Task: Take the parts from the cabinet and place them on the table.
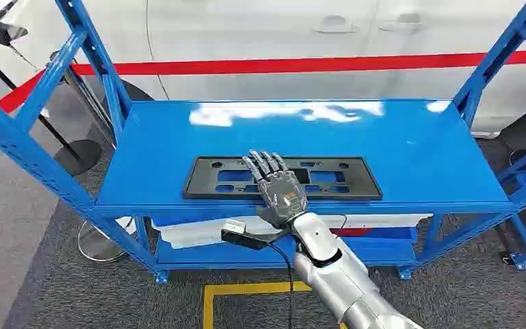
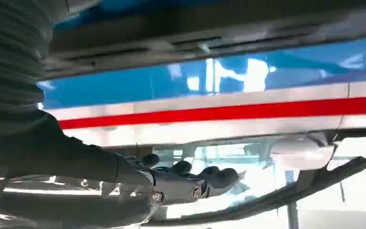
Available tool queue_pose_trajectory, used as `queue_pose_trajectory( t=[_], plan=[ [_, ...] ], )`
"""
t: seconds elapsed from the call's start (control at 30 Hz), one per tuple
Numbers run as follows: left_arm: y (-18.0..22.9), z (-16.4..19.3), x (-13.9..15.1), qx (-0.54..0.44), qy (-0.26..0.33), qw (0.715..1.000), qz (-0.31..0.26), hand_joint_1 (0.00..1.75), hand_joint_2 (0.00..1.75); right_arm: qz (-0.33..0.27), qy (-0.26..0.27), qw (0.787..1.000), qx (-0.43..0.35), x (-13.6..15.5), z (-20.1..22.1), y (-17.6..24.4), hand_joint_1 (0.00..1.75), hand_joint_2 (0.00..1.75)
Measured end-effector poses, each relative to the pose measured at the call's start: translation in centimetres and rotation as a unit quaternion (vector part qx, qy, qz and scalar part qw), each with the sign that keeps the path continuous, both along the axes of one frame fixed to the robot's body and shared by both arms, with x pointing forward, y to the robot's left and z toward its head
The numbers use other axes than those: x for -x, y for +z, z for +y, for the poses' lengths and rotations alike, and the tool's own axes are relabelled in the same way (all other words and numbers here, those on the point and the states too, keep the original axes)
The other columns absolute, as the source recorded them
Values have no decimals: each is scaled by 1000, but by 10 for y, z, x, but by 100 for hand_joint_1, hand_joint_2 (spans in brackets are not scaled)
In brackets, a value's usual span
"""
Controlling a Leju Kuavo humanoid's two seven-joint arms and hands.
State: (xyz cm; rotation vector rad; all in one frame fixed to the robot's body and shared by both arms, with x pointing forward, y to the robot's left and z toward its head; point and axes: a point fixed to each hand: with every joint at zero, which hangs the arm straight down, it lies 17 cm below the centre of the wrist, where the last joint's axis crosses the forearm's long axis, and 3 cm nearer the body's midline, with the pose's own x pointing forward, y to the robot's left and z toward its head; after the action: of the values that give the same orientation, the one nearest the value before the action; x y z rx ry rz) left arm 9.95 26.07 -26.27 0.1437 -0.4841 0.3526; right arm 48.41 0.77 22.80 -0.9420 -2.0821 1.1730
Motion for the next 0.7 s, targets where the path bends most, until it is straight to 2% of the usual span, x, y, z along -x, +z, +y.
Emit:
queue_pose_trajectory(
  t=[0.7],
  plan=[
    [2, -3, -4, 3, -9, 1000, -9, 0, 0, 9, -10, 1000, 2, -2, -1, 5, 0, 175]
  ],
)
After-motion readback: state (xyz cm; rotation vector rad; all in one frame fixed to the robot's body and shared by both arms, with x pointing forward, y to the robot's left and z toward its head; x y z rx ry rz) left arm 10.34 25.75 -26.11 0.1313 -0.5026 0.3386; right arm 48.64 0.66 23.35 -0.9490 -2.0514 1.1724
